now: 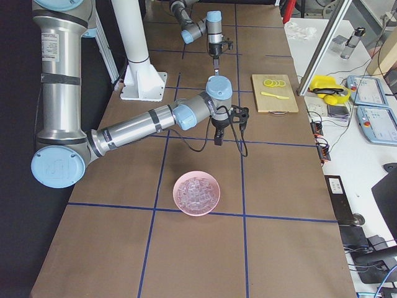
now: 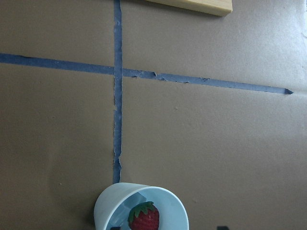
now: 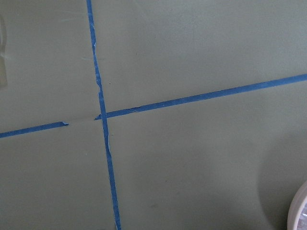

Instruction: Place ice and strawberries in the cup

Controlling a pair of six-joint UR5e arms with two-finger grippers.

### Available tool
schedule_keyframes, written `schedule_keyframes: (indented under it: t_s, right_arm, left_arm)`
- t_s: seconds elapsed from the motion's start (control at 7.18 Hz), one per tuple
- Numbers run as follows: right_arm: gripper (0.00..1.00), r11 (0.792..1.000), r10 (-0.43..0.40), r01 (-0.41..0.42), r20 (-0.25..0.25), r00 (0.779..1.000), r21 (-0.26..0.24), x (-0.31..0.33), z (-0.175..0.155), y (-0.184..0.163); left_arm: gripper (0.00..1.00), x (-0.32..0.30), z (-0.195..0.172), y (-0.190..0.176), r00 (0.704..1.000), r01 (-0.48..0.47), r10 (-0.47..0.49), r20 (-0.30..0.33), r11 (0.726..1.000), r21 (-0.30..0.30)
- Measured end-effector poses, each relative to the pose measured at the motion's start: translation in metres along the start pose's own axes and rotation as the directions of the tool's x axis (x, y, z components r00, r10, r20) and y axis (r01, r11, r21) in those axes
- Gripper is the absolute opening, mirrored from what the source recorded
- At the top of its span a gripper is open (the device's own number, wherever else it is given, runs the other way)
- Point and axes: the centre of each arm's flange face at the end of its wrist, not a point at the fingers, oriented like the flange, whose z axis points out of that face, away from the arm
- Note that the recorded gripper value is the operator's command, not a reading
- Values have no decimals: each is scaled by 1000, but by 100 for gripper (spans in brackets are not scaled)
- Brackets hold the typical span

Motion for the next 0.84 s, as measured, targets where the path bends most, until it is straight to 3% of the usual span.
schedule_keyframes:
  t_s: [0.14,0.42,0.7,0.84]
  right_arm:
    - [100,1000,-1,1,-2,1000,-1,1,1,-1]
    - [100,1000,-27,27,-14,1000,7,19,-1,-11]
    - [100,997,-76,78,-38,996,30,65,-11,-33]
    - [100,994,-103,104,-52,993,29,85,-10,-40]
  left_arm:
    - [81,-12,-14,-8,1000,-4,4,0,1000,17]
    - [80,-95,-68,-47,996,-75,73,45,996,39]
    - [79,-228,-158,-109,980,-153,145,134,987,50]
    - [79,-294,-202,-130,961,-195,178,210,979,63]
